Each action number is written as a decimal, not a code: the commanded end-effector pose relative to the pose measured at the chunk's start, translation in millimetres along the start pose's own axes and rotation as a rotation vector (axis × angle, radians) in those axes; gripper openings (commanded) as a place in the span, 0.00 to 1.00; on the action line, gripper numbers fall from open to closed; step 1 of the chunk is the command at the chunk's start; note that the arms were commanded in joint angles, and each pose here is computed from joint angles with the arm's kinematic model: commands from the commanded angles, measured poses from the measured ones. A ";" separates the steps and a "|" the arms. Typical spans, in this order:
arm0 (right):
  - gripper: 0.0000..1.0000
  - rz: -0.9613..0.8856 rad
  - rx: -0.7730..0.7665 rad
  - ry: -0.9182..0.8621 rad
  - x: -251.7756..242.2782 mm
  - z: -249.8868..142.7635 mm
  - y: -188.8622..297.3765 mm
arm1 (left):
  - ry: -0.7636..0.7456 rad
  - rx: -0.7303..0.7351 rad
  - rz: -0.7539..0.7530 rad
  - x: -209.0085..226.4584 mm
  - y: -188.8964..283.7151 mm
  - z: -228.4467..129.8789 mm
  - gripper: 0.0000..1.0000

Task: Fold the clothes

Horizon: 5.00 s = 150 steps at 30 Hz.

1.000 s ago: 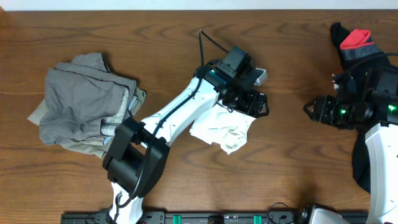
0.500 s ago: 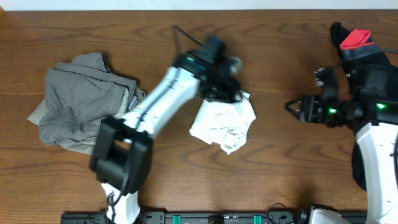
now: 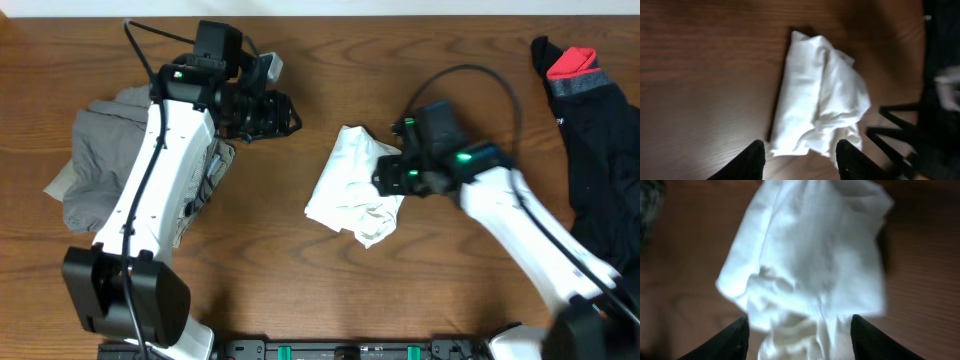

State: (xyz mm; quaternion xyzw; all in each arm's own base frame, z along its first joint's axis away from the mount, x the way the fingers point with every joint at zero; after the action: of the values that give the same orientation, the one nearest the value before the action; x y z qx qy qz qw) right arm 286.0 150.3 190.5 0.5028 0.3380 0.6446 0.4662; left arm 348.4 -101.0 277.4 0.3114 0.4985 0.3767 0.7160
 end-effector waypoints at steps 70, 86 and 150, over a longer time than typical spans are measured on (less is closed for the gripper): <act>0.25 0.222 0.115 0.040 -57.5 14.9 -12.5 | -0.181 0.217 0.150 -17.2 -7.8 -48.9 0.49; 0.36 0.089 0.325 0.027 -27.7 -50.0 -18.1 | -0.271 0.238 0.044 -9.8 -119.3 -104.0 0.67; 0.65 -0.026 -0.009 -0.131 -73.4 -45.6 42.8 | -0.175 0.204 -0.132 15.4 -210.6 -70.8 0.72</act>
State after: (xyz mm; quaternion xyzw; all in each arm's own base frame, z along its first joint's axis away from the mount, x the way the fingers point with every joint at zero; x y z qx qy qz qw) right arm 233.6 69.0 186.4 0.5455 0.3169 0.5926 0.5008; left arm 338.7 -190.4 98.8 0.3677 0.4584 0.2750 0.7609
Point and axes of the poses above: each gripper's point midway between its finger pads, its own y axis back along the fingers, its own x axis along the line the jaws close on, z = x × y, the point moved 10 cm from there along y, back along the fingers, and after that the axes turned 3 degrees about -y, right-handed, at the moved point
